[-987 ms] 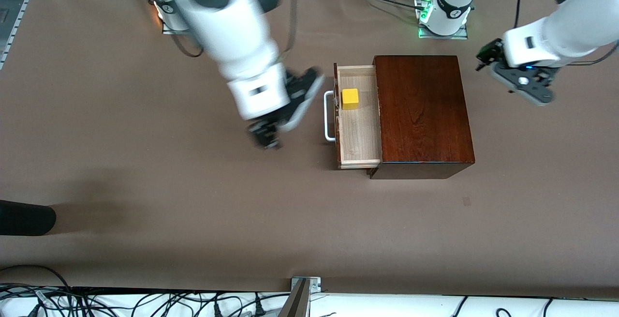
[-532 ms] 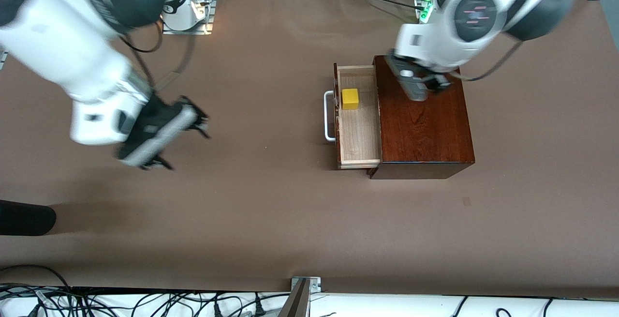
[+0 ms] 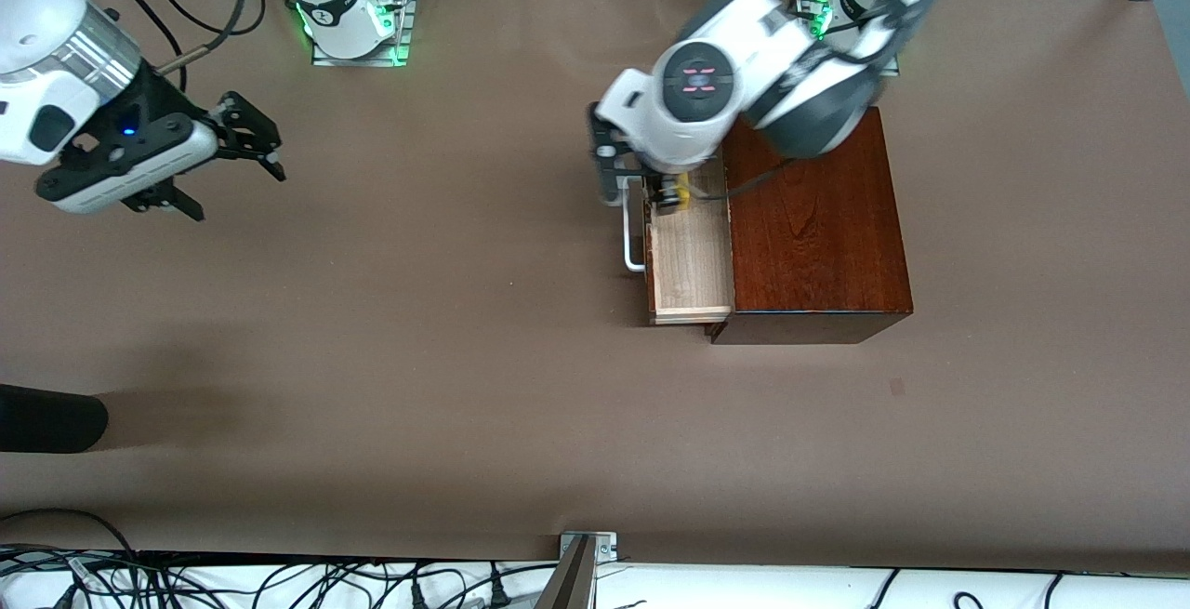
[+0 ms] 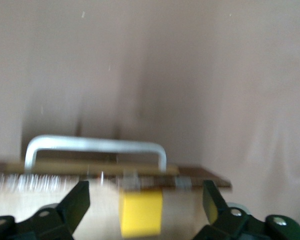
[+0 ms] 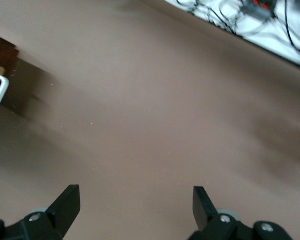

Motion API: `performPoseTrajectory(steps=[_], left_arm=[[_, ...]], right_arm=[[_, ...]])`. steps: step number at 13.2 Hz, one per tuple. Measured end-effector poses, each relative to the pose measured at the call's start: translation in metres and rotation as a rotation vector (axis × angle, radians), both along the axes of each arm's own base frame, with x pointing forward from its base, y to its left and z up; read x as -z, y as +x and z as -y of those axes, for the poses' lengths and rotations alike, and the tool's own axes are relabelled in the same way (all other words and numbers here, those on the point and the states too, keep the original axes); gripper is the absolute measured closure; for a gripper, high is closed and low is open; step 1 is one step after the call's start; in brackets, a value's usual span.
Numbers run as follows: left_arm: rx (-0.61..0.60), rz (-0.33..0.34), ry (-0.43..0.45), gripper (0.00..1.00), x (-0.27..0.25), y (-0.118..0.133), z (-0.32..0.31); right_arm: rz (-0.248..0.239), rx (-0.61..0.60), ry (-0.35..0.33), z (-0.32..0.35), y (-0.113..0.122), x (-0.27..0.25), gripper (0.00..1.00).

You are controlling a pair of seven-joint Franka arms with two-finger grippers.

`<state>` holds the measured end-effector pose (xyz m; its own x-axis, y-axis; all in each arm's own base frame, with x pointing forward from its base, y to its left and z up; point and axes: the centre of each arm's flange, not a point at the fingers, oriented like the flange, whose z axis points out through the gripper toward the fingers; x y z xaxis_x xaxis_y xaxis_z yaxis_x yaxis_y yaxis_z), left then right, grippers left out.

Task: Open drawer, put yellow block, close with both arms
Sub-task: 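Withdraw the right gripper while the left gripper reaches the drawer front, then push the drawer shut into the box with the left gripper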

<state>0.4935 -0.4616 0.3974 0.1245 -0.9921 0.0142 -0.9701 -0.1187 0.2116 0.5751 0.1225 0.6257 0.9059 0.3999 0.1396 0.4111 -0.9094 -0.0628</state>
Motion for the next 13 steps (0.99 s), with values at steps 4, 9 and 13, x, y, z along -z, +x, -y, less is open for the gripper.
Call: performPoseTrajectory(steps=[4, 9, 13], left_arm=[[0.189, 0.120, 0.013, 0.00, 0.059, -0.021, 0.052], [0.277, 0.062, 0.065, 0.00, 0.111, -0.009, 0.032], [0.253, -0.022, 0.151, 0.00, 0.111, -0.004, 0.007]], right_arm=[[-0.038, 0.094, -0.079, 0.016, -0.001, 0.015, 0.00], [-0.044, 0.143, -0.094, 0.040, 0.003, 0.017, 0.00], [-0.034, 0.157, -0.102, 0.048, 0.005, 0.014, 0.00]])
